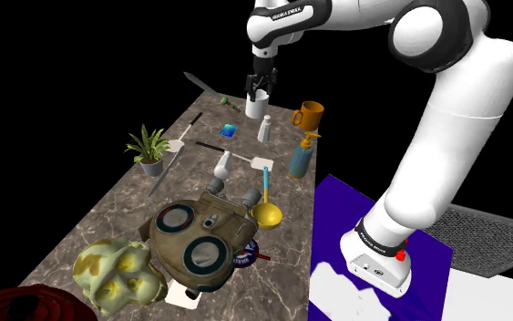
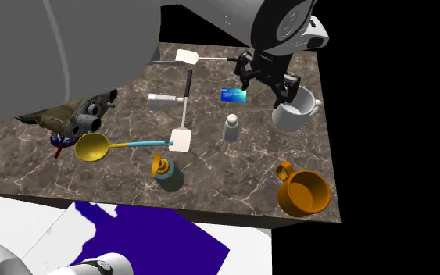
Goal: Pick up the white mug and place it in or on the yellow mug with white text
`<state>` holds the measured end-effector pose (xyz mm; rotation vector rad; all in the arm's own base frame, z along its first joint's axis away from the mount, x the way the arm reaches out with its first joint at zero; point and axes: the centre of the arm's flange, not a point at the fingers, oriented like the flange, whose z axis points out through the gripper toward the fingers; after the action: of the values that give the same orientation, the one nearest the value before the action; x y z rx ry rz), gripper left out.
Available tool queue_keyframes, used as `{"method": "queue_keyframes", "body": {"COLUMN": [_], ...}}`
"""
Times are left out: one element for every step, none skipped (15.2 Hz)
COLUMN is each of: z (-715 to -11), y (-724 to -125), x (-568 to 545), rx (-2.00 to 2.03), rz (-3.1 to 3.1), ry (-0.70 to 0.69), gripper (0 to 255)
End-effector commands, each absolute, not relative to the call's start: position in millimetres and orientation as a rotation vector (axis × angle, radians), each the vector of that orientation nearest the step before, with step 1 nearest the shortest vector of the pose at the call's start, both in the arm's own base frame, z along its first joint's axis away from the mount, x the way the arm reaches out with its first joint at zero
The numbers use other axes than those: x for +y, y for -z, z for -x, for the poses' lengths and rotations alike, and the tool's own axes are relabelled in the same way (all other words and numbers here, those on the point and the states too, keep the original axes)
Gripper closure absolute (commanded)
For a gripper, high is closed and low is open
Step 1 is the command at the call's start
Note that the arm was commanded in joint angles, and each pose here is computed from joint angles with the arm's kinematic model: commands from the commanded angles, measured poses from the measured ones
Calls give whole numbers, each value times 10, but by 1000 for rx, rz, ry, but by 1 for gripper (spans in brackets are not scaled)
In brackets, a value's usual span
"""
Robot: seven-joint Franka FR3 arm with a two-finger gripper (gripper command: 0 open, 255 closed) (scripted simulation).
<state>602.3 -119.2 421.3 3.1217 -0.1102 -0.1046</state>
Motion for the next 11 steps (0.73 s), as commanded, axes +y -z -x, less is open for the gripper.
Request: {"method": "queue_keyframes", "body": {"z": [-6215, -6327, -6439, -6551, -6663, -6775, -6857, -6853, -6850, -6846, -6842], "y": [-4126, -4080, -4034, -3989, -3943, -3897, -3864, -3811, -3758, -3705, -3653], "x": [-1278, -1330, -1382, -1434, -1486, -1538, -1576, -1577, -1577, -1578, -1578], "rx": [-111, -111, -112, -112, -112, -113, -113, -113, -113, -113, -113], "rz": [-3123, -3124, -3124, -3125, -3126, -3126, -3127, -3127, -3127, -3127, -3127], "ry": [104, 103, 102, 102, 101, 100, 100, 100, 100, 100, 100], "gripper": [0, 0, 0, 0, 0, 0, 0, 0, 0, 0, 0]}}
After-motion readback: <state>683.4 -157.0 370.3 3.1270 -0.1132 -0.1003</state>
